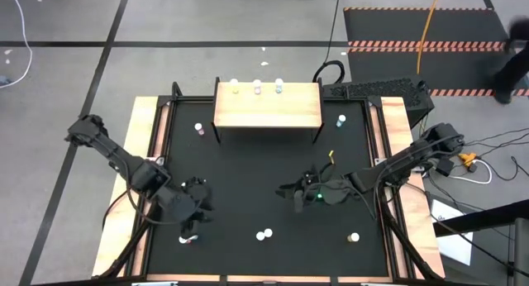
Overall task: Pick and place medicine bottles onto shelf by color
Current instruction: Put the top left orange pill bottle on the shelf
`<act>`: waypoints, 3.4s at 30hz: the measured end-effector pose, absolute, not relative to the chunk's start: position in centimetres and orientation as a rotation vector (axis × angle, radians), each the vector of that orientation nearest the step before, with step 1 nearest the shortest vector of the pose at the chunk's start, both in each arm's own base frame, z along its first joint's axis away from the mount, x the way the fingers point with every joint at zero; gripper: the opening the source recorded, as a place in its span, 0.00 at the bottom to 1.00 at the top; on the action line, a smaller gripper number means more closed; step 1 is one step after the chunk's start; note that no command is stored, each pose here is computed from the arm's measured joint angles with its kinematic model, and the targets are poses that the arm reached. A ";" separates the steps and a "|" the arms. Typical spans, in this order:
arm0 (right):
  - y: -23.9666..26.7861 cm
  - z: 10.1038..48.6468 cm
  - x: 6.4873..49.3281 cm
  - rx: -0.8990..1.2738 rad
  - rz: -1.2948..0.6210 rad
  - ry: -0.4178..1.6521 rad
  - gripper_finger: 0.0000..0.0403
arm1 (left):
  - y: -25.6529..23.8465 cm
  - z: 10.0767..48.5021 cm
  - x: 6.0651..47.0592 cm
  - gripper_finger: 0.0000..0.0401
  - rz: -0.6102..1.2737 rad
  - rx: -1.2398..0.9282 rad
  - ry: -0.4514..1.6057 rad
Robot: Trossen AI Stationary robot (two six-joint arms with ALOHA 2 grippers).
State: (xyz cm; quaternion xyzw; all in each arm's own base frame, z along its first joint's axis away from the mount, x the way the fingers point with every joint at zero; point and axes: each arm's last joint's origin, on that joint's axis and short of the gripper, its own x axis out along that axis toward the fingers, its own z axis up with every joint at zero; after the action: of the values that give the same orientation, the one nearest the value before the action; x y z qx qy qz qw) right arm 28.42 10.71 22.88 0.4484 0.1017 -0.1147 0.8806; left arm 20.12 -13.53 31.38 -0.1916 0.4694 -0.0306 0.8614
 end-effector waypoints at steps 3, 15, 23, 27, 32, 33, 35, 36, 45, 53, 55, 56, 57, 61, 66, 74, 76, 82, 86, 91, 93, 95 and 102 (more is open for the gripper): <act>10.8 23.2 28.5 0.920 -0.222 0.180 0.41 | -13.9 30.7 19.4 0.42 0.010 -0.387 1.047; 11.7 21.4 26.6 0.925 -0.357 0.370 0.41 | -14.1 31.2 20.7 0.42 0.114 -0.395 0.828; 12.6 24.2 23.7 0.851 -0.308 0.325 0.41 | -14.9 31.8 24.1 0.42 0.200 -0.406 0.514; 12.1 25.2 22.0 0.800 -0.318 0.349 0.41 | -16.3 30.2 26.6 0.42 0.159 -0.427 0.495; 11.7 25.8 20.3 0.741 -0.317 0.400 0.41 | -16.9 29.3 27.8 0.42 0.142 -0.574 0.492; 11.6 26.0 20.0 0.726 -0.305 0.400 0.41 | -16.7 29.5 27.8 0.42 0.147 -0.606 0.489; 11.7 26.5 19.5 0.687 -0.275 0.397 0.41 | -16.0 30.4 27.4 0.42 0.147 -0.645 0.478; 11.7 26.7 19.3 0.665 -0.262 0.398 0.41 | -15.6 31.1 27.0 0.42 0.139 -0.660 0.460; 13.6 30.3 19.7 0.365 -0.207 0.524 0.41 | -15.3 33.5 25.1 0.42 0.113 -0.511 0.366; 14.9 29.0 18.4 0.283 -0.280 0.818 0.41 | -14.9 32.2 27.8 0.42 0.174 -0.495 0.310; 14.6 28.7 17.8 0.323 -0.319 0.890 0.41 | -14.1 32.9 27.8 0.42 0.184 -0.536 0.277; 14.5 28.5 17.6 0.338 -0.339 0.920 0.41 | -13.5 33.5 27.7 0.42 0.187 -0.545 0.255; 14.3 28.4 17.3 0.351 -0.360 0.942 0.41 | -13.0 34.2 27.5 0.42 0.186 -0.552 0.224; 13.6 28.5 16.6 0.365 -0.426 0.971 0.41 | -10.9 36.1 27.2 0.42 0.179 -0.574 0.142; 12.4 28.7 16.2 0.409 -0.521 0.976 0.41 | -10.1 38.3 27.7 0.42 0.097 -0.580 -0.040; 11.3 27.2 16.5 0.366 -0.599 0.944 0.41 | -10.1 36.4 28.3 0.42 0.062 -0.464 0.117; 11.1 26.3 17.0 0.356 -0.617 0.883 0.41 | -9.9 36.1 28.6 0.42 0.063 -0.459 0.143; 10.7 24.4 19.2 0.449 -0.544 0.786 0.41 | -7.6 36.9 27.6 0.42 0.119 -0.443 0.218; 10.5 24.3 20.6 0.465 -0.448 0.745 0.41 | -5.0 39.3 25.0 0.42 0.219 -0.459 0.296; 9.7 24.8 21.8 0.425 -0.415 0.682 0.41 | -3.3 40.4 21.8 0.42 0.272 -0.404 0.379; 9.2 24.9 22.3 0.419 -0.416 0.659 0.41 | -3.2 40.6 20.7 0.42 0.274 -0.413 0.386; 8.9 25.1 22.8 0.413 -0.404 0.621 0.41 | -3.3 40.4 19.7 0.42 0.276 -0.426 0.418; 8.3 23.2 24.0 0.488 -0.309 0.381 0.41 | -5.6 37.8 18.2 0.42 0.237 -0.416 0.536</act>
State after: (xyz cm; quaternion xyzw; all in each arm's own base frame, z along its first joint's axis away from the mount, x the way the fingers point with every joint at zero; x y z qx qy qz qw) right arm 23.95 8.33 23.21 0.2390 0.1868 -0.1516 0.9407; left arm 18.16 -5.55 37.79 -0.2034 0.2622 0.1160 0.9362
